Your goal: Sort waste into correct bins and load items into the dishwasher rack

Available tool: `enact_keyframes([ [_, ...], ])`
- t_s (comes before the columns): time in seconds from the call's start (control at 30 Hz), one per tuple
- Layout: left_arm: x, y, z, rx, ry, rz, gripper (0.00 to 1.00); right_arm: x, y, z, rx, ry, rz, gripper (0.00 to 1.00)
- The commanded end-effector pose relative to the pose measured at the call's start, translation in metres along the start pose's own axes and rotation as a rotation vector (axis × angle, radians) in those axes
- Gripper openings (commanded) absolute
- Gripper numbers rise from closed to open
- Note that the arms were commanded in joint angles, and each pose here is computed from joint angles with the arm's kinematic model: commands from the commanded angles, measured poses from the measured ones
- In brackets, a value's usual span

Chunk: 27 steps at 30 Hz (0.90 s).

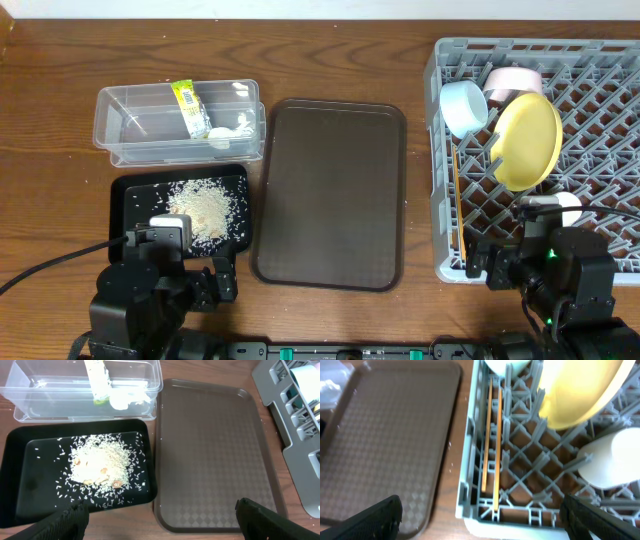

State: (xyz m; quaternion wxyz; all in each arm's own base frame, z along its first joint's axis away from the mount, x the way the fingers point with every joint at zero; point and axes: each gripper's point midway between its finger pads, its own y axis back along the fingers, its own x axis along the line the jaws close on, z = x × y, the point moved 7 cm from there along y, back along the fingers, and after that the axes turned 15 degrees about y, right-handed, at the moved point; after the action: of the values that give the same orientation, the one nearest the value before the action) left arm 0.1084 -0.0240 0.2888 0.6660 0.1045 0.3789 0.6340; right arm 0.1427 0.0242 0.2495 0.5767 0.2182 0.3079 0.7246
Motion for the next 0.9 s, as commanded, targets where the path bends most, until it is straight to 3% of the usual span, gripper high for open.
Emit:
enact_keyframes([
  [0.0,0.002,0.000,0.000,-0.011,-0.007,0.012,0.96,0.001,-0.001,-0.007,0.031,-0.007,-0.003,0.99],
  [0.57,0.002,0.000,0.000,-0.011,-0.007,0.012,0.97,0.002,0.002,-0.016,0.069,-0.009,0.001,0.99],
  [0.87,0.002,0.000,0.000,-0.011,-0.007,0.012,0.97,-0.005,0.011,-0.003,-0.244,0.100,-0.086,0.99],
])
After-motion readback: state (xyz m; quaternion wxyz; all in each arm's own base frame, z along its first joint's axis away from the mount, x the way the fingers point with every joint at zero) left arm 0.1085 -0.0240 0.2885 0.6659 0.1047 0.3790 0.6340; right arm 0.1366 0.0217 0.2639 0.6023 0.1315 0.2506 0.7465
